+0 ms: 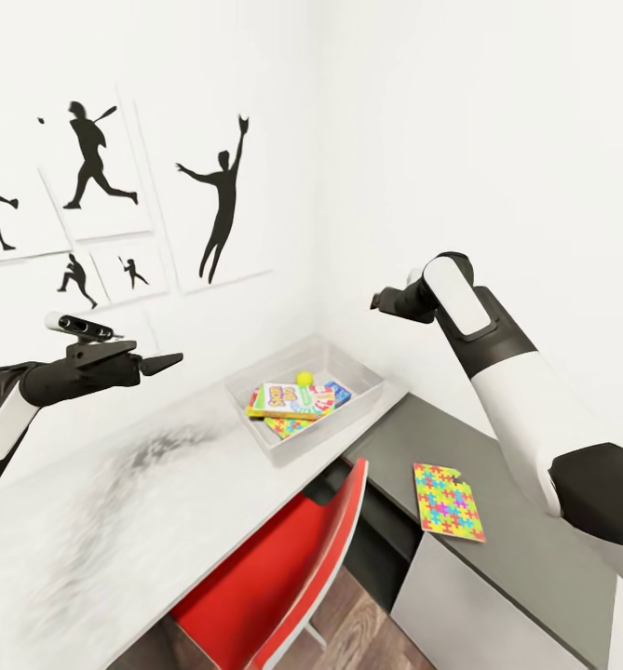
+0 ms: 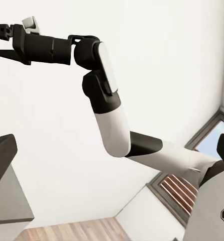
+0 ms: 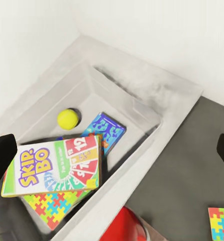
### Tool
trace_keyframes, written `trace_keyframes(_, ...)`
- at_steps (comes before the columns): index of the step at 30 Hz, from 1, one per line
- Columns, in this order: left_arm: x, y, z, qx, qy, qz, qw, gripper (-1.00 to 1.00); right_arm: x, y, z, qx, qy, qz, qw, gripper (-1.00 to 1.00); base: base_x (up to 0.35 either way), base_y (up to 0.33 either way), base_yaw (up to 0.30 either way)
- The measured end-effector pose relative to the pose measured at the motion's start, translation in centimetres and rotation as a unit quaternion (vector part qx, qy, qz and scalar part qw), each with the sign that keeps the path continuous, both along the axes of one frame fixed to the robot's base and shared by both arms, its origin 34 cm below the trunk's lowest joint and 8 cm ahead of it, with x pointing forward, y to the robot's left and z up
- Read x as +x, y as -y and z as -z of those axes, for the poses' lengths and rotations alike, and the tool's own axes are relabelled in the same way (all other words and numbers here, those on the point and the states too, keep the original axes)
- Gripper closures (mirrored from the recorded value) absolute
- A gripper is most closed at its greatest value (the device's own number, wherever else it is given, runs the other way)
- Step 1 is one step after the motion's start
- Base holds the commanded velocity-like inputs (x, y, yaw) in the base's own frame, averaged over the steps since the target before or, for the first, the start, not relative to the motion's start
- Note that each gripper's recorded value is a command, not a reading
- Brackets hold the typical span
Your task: Put all the toys in the child's room - the three board games (two on the bed and one on the table), the two jigsaw puzzles on the table, and the tennis ball on the table - inside the toy box on the table in the child's room.
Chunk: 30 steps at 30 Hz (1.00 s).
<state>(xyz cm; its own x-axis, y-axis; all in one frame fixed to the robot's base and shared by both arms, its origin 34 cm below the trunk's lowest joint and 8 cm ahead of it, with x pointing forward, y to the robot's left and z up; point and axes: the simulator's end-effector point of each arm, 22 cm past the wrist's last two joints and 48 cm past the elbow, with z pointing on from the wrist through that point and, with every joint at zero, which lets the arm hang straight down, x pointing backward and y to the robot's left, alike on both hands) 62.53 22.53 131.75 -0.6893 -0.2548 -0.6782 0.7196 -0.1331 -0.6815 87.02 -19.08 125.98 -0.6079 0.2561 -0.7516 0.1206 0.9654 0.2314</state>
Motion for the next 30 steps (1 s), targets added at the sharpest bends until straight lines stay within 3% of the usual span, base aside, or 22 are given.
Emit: trace_keyframes(30, -1.7, -0.1, -2.2, 0.0, 0.021, 0.0, 0.9998, -1.0, -1.4, 0.0, -3.6, -0.002, 0.024, 0.0, 0.9997, -1.0, 0.0, 0.0, -0.003)
